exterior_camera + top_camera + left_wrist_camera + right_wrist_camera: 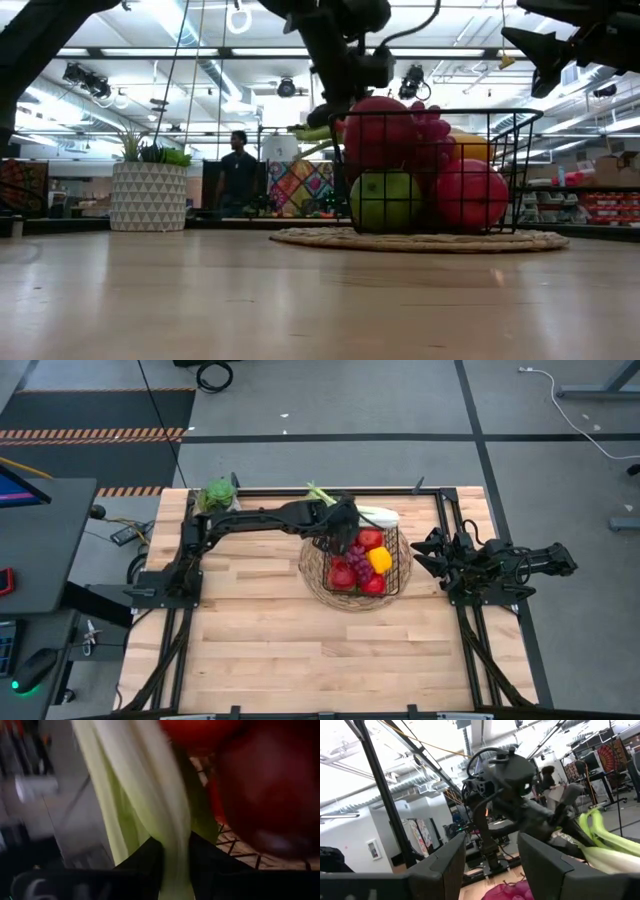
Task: Build produce basket
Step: Put the celery into the wire basket, then return to Home Position
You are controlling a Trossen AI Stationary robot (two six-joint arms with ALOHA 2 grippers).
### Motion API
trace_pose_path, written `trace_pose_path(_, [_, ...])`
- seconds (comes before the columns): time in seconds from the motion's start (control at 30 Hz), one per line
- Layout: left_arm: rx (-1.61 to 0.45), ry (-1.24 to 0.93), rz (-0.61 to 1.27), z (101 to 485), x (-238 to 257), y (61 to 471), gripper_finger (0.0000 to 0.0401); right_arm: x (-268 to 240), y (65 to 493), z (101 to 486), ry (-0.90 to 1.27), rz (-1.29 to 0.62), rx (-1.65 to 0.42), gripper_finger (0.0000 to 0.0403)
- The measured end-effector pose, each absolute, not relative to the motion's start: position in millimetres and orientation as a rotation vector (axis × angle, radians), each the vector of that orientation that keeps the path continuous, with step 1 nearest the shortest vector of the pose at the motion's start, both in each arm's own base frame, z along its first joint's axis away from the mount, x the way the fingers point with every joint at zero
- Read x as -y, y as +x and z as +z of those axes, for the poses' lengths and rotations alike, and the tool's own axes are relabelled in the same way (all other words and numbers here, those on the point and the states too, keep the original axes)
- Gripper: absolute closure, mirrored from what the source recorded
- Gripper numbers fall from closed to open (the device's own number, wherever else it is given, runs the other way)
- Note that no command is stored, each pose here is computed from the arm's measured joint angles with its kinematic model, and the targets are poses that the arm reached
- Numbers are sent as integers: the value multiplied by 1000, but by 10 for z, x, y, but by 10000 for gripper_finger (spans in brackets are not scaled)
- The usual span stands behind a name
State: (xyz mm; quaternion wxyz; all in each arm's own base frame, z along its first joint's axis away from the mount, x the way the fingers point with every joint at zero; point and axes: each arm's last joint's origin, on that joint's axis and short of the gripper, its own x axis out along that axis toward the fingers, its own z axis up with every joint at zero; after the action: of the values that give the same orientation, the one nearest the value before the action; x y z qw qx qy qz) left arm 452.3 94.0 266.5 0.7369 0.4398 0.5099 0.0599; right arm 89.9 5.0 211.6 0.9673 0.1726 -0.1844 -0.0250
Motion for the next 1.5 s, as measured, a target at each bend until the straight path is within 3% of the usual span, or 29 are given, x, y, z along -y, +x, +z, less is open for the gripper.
trace_pose_path(0.27, [-1087,1209,-69,2689,-980,4545,313,-50,899,2116,349,-50,373,215])
trace_pose_path(0.67, [-1062,1070,-18,2683,-1066,4529,299,-50,899,2116,349,-50,373,215])
trace_pose_path(0.8, [-1061,1069,-18,2684,-1063,4531,267,-50,899,2116,349,-49,373,215])
trace_pose_path(1.17, [-1051,1002,-6,2834,-896,4513,121,-51,899,2116,349,-48,373,215])
trace_pose_path(1.3, [-1054,946,23,3012,-794,4434,108,-51,899,2115,349,-48,372,215])
trace_pose_path(1.5, [-984,709,176,3465,-720,4120,126,-49,898,2115,350,-54,374,215])
